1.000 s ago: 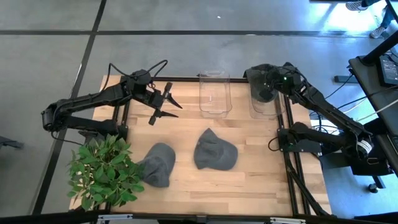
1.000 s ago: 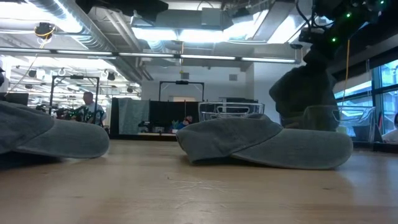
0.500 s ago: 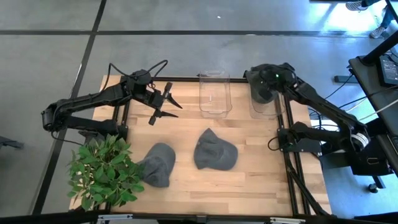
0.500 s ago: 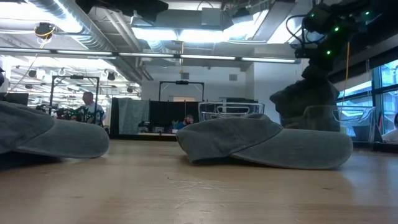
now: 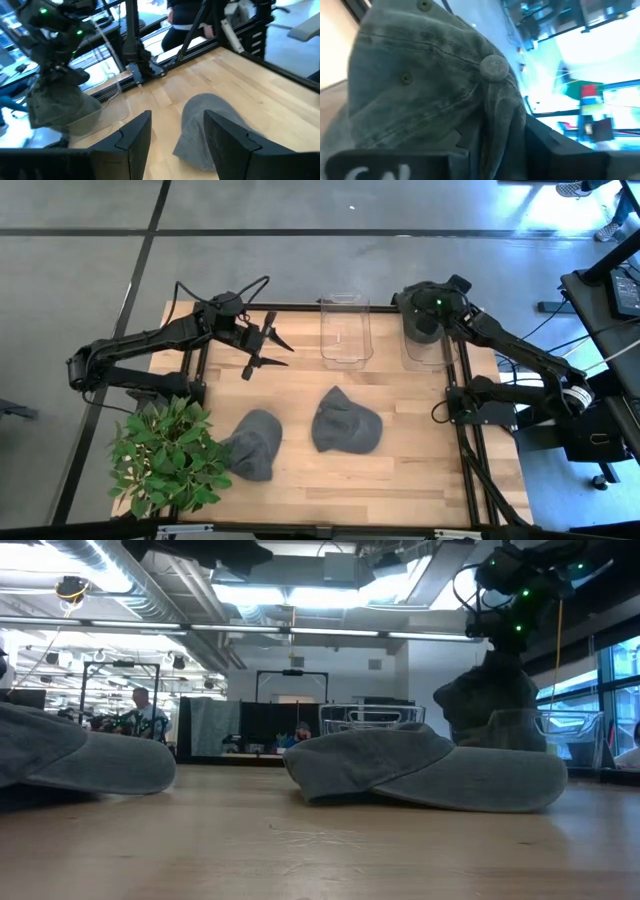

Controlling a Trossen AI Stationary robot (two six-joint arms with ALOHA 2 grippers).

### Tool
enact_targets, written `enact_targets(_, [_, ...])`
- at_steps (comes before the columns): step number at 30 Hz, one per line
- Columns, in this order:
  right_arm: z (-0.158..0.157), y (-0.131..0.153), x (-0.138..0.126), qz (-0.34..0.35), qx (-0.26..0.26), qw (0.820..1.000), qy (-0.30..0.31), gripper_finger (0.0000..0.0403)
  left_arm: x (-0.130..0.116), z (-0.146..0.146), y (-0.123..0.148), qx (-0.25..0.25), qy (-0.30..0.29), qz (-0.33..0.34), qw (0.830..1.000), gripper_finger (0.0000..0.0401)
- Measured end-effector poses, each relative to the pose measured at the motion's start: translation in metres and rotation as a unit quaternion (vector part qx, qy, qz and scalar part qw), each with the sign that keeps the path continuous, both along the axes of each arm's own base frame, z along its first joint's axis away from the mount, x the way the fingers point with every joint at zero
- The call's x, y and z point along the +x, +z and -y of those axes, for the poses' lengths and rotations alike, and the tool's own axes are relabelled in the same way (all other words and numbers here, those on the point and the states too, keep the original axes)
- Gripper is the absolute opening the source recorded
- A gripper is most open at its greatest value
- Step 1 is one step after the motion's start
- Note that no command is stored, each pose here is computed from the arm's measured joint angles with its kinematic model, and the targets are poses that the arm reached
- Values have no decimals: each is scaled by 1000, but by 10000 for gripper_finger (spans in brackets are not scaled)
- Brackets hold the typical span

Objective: Pick & Place hat
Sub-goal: Put the black cap into the right transparent bin

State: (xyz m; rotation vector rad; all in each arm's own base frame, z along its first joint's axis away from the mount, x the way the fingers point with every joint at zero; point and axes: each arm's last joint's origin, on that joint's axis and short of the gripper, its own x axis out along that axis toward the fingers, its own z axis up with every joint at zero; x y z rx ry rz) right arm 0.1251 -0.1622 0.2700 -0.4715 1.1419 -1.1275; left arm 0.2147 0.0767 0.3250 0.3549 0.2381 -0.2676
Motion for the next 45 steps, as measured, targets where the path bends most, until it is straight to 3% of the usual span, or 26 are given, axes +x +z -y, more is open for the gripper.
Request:
enact_targets(11, [0, -13, 5, -67, 23, 997, -17, 113, 0, 0, -1, -4, 10, -9, 1000, 176])
enact_targets(17, [0, -12, 5, -46, 21, 998, -25, 135, 0, 0, -2, -5, 10, -10, 1000, 176])
enact_targets(28, [-2, -8, 12, 29, -8, 998, -53, 244, 0, 0, -1, -5, 11, -10, 1000, 176])
enact_targets(35, [1, 2, 15, 108, -53, 988, -93, 251, 0, 0, -1, -17, 15, -12, 1000, 176])
enact_targets(45, [-4, 17, 11, 139, 4, 985, -105, 237, -1, 0, -2, -18, 15, -15, 1000, 176])
